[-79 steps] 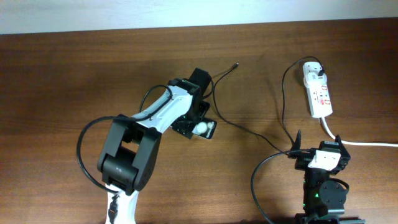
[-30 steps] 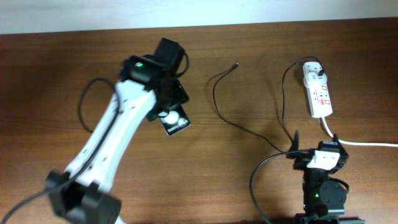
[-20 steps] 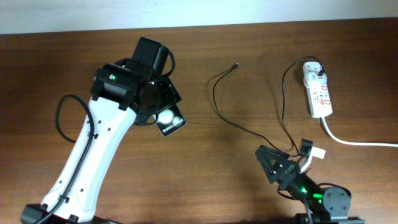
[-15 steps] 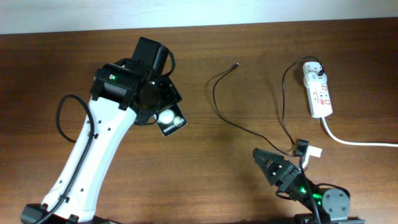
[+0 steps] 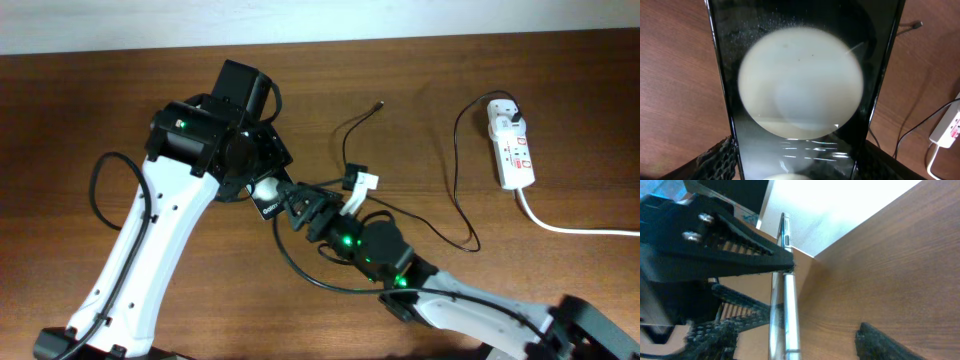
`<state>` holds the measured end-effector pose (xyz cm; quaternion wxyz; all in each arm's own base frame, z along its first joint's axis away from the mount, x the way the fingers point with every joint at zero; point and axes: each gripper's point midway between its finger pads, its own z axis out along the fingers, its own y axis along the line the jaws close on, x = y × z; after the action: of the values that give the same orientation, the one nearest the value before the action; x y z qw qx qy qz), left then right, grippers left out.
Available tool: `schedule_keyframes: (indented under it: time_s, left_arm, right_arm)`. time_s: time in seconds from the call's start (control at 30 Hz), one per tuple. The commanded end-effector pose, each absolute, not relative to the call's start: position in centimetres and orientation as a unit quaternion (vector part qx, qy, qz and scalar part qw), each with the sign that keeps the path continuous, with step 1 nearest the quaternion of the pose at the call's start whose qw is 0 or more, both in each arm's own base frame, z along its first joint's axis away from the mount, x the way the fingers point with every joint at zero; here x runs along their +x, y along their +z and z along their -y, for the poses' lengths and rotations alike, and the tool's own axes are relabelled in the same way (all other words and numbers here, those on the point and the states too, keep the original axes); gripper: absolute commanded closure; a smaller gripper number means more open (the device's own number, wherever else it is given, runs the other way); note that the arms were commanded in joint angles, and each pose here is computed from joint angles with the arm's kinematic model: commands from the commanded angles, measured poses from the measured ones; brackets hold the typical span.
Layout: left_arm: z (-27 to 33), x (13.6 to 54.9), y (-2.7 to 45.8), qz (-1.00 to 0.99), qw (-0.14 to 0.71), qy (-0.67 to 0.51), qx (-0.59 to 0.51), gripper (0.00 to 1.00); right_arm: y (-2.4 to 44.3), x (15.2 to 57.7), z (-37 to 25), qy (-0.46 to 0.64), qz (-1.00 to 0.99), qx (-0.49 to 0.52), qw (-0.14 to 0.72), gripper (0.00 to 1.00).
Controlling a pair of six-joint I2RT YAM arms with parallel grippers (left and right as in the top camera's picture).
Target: Plug charger to phone and switch on socket
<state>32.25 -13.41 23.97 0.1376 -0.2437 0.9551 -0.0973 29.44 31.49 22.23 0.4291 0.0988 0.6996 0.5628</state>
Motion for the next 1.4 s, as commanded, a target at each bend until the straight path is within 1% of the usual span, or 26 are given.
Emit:
schedule_keyframes:
  time_s: [0.0, 0.07, 0.1, 0.13, 0.27, 0.3, 0.33, 0.4, 0.43, 0.47, 0.5, 0.53, 0.57, 0.63, 0.7, 0.77, 0.83, 0.87, 0.93, 1.0, 1.03, 1.13, 1.2, 1.27, 1.33, 1.37]
  left_arm:
    - [13.3, 32.4, 25.3, -0.95, 0.156, -0.109, -0.248, 0.35]
    - [13.3, 32.3, 25.3, -0.95, 0.155, -0.109, -0.248, 0.34]
    - [13.3, 32.3, 25.3, -0.95, 0.155, -0.11, -0.247, 0.34]
    - [13.5, 32.3, 25.3, -0.95, 0.152, -0.114, -0.247, 0.34]
    - [13.7, 32.2, 25.3, -0.951, 0.147, -0.12, -0.245, 0.35]
    - [13.8, 32.1, 25.3, -0.951, 0.145, -0.123, -0.245, 0.35]
    - [13.9, 32.1, 25.3, -0.951, 0.144, -0.124, -0.244, 0.35]
    - [13.9, 32.1, 25.3, -0.951, 0.144, -0.124, -0.244, 0.34]
    - [13.8, 32.0, 25.3, -0.951, 0.143, -0.123, -0.244, 0.34]
    - [13.8, 32.0, 25.3, -0.951, 0.143, -0.123, -0.244, 0.31]
    - [13.8, 32.0, 25.3, -0.951, 0.143, -0.123, -0.244, 0.22]
    - [13.8, 32.0, 25.3, -0.951, 0.143, -0.122, -0.244, 0.07]
    - [13.7, 32.1, 25.3, -0.951, 0.145, -0.12, -0.245, 0.01]
    - [12.4, 32.3, 25.7, -0.949, 0.16, -0.102, -0.252, 0.01]
    - [9.3, 31.4, 28.4, -0.942, 0.188, -0.104, -0.258, 0.01]
    - [5.9, 29.2, 31.6, -0.932, 0.238, -0.105, -0.252, 0.01]
    - [1.4, 24.4, 35.0, -0.903, 0.295, -0.104, -0.294, 0.01]
    - [0.0, 22.5, 35.4, -0.89, 0.311, -0.101, -0.318, 0.01]
    - [-1.6, 19.1, 34.6, -0.873, 0.327, -0.094, -0.35, 0.01]
    - [-0.5, 17.8, 31.7, -0.876, 0.312, -0.125, -0.347, 0.01]
    - [2.2, 18.6, 28.8, -0.878, 0.289, -0.197, -0.325, 0.01]
    - [6.6, 21.7, 25.4, -0.866, 0.251, -0.33, -0.279, 0.01]
    - [9.2, 24.8, 23.3, -0.832, 0.217, -0.431, -0.274, 0.01]
    - [9.8, 26.8, 21.4, -0.808, 0.177, -0.466, -0.314, 0.0]
    - [10.1, 28.4, 20.8, -0.801, 0.162, -0.481, -0.316, 0.03]
    - [10.3, 28.9, 20.9, -0.797, 0.158, -0.49, -0.316, 0.04]
  right_arm:
    - [23.7, 30.2, -32.9, 0.581, -0.685, 0.102, 0.427, 0.36]
    - [24.4, 30.3, -33.1, 0.587, -0.68, 0.1, 0.428, 0.47]
    - [24.4, 30.3, -33.1, 0.587, -0.68, 0.1, 0.428, 0.54]
    - [24.4, 30.3, -33.1, 0.593, -0.679, 0.108, 0.42, 0.59]
    - [24.3, 29.6, -33.8, 0.597, -0.679, 0.113, 0.412, 0.59]
    - [24.1, 29.7, -33.7, 0.593, -0.679, 0.119, 0.416, 0.61]
    - [24.1, 29.7, -33.8, 0.593, -0.68, 0.119, 0.415, 0.67]
    - [24.1, 29.5, -34.0, 0.595, -0.681, 0.114, 0.412, 0.86]
    - [24.1, 29.4, -34.1, 0.597, -0.681, 0.111, 0.409, 0.91]
    - [24.1, 29.3, -34.1, 0.598, -0.681, 0.11, 0.408, 0.92]
    - [24.2, 29.3, -34.1, 0.598, -0.68, 0.11, 0.409, 0.93]
    - [24.2, 29.3, -34.1, 0.599, -0.679, 0.11, 0.409, 0.95]
    - [24.2, 29.4, -34.1, 0.599, -0.679, 0.11, 0.41, 0.96]
    - [24.3, 29.5, -33.9, 0.599, -0.678, 0.111, 0.411, 0.96]
    - [24.7, 30.1, -33.3, 0.6, -0.676, 0.111, 0.413, 0.96]
    - [25.2, 30.4, -32.7, 0.612, -0.674, 0.091, 0.403, 0.96]
    - [25.2, 30.8, -32.1, 0.624, -0.677, 0.064, 0.384, 0.96]
    - [25.2, 30.7, -32.0, 0.628, -0.678, 0.056, 0.378, 0.96]
    - [25.2, 30.4, -32.1, 0.639, -0.679, 0.044, 0.358, 0.96]
    - [25.1, 29.9, -32.3, 0.648, -0.68, 0.039, 0.341, 0.96]
    - [25.1, 29.6, -32.5, 0.652, -0.681, 0.029, 0.332, 0.96]
    - [24.5, 30.1, -31.9, 0.655, -0.689, 0.045, 0.306, 0.96]
    - [23.5, 30.4, -31.5, 0.648, -0.703, 0.067, 0.288, 0.96]
    - [23.2, 30.4, -31.6, 0.654, -0.703, 0.093, 0.262, 0.96]
    - [20.9, 30.0, -31.7, 0.657, -0.712, 0.204, 0.144, 0.96]
    - [20.8, 29.6, -31.9, 0.661, -0.709, 0.217, 0.115, 0.96]
